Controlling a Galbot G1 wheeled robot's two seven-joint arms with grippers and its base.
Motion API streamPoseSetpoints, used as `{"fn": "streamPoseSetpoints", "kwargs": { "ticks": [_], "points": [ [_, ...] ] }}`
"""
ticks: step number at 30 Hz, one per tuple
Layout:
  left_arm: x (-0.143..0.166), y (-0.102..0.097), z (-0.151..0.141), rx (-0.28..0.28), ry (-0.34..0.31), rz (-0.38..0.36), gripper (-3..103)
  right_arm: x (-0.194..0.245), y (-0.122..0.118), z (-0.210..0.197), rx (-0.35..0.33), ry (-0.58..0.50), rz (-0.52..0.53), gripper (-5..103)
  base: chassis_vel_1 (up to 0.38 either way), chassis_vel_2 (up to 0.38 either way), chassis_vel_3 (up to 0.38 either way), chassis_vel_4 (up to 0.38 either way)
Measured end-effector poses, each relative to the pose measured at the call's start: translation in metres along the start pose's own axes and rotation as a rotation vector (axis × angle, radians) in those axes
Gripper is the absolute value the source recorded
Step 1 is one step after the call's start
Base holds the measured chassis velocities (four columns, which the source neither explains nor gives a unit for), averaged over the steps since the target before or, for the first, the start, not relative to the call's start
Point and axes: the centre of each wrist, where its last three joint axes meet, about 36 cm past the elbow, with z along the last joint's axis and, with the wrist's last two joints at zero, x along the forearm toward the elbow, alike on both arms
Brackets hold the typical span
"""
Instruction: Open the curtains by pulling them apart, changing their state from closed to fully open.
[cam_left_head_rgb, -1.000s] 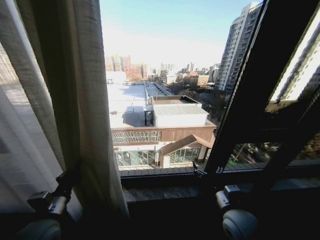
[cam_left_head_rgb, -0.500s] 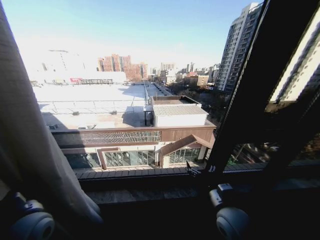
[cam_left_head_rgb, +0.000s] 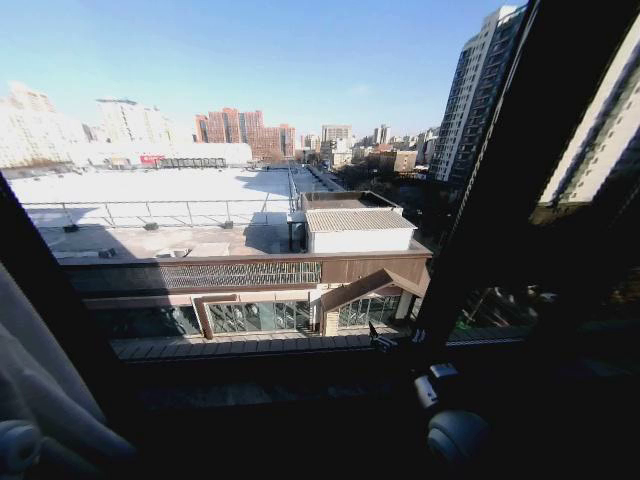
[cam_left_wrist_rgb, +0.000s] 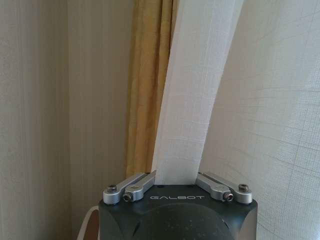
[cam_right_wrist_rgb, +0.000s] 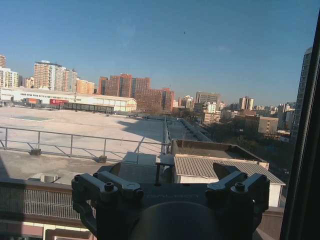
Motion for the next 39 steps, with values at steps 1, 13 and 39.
{"fn": "streamPoseSetpoints", "kwargs": {
  "ticks": [1,13,39],
  "points": [
    [0.001,0.000,-0.001,-0.007,0.008,0.002,1,-0.001,0.001,0.001,-0.001,0.001,-0.003,100,0.000,0.000,0.000,0.000],
    [0.075,0.007,0.002,-0.049,0.067,0.363,34,-0.002,-0.005,-0.001,0.006,0.002,0.015,100,0.000,0.000,0.000,0.000],
    [0.160,0.044,-0.015,-0.058,-0.027,1.360,100,0.003,-0.009,-0.020,-0.059,0.047,0.046,100,0.000,0.000,0.000,0.000]
  ]
}}
